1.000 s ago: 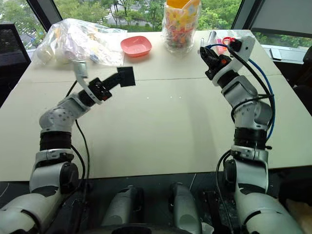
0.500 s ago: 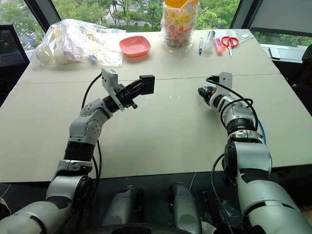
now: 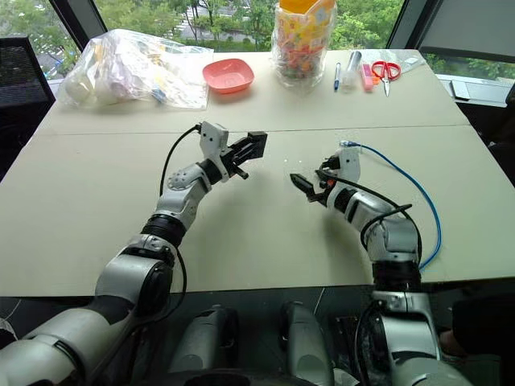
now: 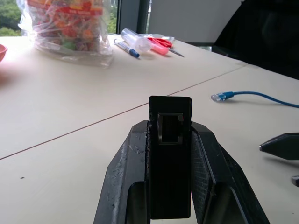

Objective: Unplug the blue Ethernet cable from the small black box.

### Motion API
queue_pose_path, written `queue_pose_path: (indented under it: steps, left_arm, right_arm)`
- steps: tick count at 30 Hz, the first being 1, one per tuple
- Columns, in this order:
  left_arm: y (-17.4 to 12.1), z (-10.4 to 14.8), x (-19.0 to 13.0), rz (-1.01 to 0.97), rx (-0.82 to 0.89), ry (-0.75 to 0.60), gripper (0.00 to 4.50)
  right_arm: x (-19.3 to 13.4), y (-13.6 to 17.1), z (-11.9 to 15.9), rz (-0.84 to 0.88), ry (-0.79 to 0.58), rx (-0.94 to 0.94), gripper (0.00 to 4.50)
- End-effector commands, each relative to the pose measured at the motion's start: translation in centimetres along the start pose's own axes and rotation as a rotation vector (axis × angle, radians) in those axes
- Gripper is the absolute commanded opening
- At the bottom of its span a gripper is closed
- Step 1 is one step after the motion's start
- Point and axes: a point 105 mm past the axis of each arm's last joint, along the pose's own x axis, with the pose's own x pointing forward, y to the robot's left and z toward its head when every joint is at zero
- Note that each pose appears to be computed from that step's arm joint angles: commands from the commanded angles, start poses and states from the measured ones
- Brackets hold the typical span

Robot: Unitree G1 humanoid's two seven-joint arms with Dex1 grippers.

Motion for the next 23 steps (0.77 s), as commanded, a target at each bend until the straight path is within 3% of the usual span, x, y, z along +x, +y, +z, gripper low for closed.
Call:
queue_pose_path:
  steps: [1,4,6,11,15,23]
  left_arm:
    - [-0.4,0.9,0.5,-0.045,0.050,-0.019,2.27]
    - [-0.4,1.0,0.5,-0.058,0.053,-0.021,3.76]
    - [-0.4,1.1,0.4,-0.073,0.050,-0.017,4.44]
    - [0.1,2.6,-1.2,-0.186,0.079,-0.005,4.44]
    - [2.3,5.6,-6.5,-0.176,0.071,0.019,4.44]
    - [2.5,5.2,-14.2,-0.029,-0.004,0.162,4.44]
  right_arm:
    - [-1.2,1.2,3.4,0.003,-0.133,-0.021,4.50]
    - [-1.6,1.3,3.9,-0.001,-0.156,-0.025,4.50]
    - [-1.8,1.2,4.0,-0.001,-0.156,-0.024,4.50]
    - [-2.6,0.9,3.9,-0.003,-0.146,-0.059,4.50]
    - [-4.2,1.5,3.2,0.049,-0.103,-0.143,4.50]
    - [-6.3,3.1,2.2,0.165,-0.071,-0.150,4.50]
